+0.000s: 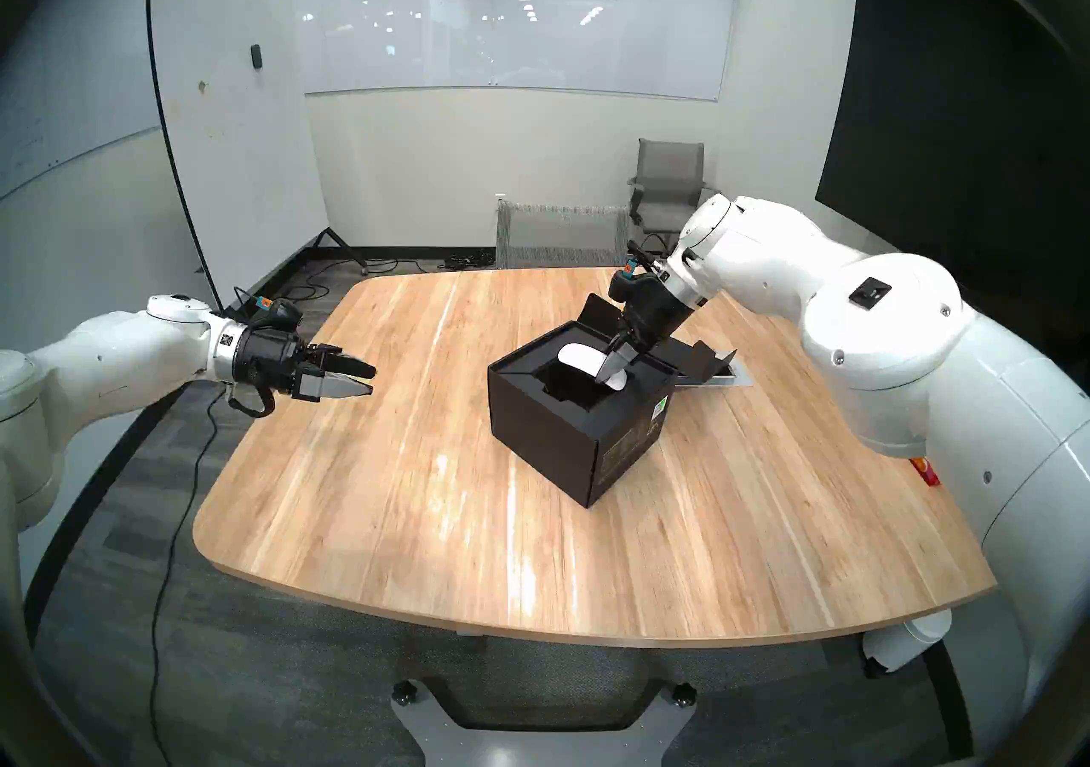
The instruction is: Open the box and place the mouse inside
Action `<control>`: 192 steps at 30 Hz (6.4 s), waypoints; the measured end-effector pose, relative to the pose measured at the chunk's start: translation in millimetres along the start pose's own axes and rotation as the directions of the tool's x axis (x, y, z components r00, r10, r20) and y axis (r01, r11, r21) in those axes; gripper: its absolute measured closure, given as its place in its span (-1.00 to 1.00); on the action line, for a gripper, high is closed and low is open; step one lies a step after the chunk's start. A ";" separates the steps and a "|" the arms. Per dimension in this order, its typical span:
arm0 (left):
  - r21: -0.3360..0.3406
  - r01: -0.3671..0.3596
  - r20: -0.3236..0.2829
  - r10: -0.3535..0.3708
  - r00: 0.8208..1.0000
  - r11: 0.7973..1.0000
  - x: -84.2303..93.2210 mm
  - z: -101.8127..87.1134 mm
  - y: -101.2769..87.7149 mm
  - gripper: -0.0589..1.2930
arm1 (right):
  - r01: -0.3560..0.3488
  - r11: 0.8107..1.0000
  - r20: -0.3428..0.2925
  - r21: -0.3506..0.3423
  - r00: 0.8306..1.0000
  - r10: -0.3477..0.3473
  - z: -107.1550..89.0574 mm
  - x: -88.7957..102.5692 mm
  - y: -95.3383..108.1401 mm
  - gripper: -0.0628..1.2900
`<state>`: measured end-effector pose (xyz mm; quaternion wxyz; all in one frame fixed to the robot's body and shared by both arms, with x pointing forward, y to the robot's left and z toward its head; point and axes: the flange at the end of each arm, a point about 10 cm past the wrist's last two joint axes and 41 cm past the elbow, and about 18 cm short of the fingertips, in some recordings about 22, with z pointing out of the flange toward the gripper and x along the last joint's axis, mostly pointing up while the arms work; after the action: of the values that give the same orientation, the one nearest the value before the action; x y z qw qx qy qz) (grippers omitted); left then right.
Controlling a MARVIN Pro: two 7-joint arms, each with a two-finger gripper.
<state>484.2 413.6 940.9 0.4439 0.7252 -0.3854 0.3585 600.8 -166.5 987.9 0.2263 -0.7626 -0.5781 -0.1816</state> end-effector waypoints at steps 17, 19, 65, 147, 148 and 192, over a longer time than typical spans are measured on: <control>0.000 0.000 0.000 0.000 1.000 1.000 0.0 0.0 0.0 -0.97 | -0.017 1.000 0.007 0.010 1.000 0.017 5.2 -2.4 -1.0 0.03; 0.000 0.000 0.000 0.000 1.000 1.000 0.0 0.0 0.0 -0.97 | -0.017 1.000 0.008 0.010 1.000 0.017 5.6 -2.6 -1.1 -0.01; 0.000 0.000 0.000 0.000 1.000 1.000 0.0 0.0 0.0 -0.97 | 0.038 0.999 -0.002 -0.011 0.999 -0.038 -9.2 13.0 -1.0 -0.86; -0.020 -0.003 0.001 0.003 1.000 1.000 -2.6 1.5 5.4 -0.97 | -0.124 0.977 0.026 0.173 0.992 0.122 -44.9 -4.3 -33.2 -0.86; -0.020 -0.003 0.001 0.003 1.000 1.000 -2.7 1.4 5.4 -0.97 | -0.125 0.977 0.028 0.174 0.992 0.122 -45.3 -4.3 -34.5 -0.86; -0.026 -0.005 0.002 0.005 1.000 1.000 -3.7 1.4 7.3 -0.97 | -0.232 0.968 0.209 0.098 0.955 0.208 -63.5 -24.0 -106.0 -0.86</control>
<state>476.4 410.9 940.0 0.4519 0.7189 -0.3920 0.3540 491.2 -196.7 1042.1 0.2327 -0.8214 -0.5189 -0.0431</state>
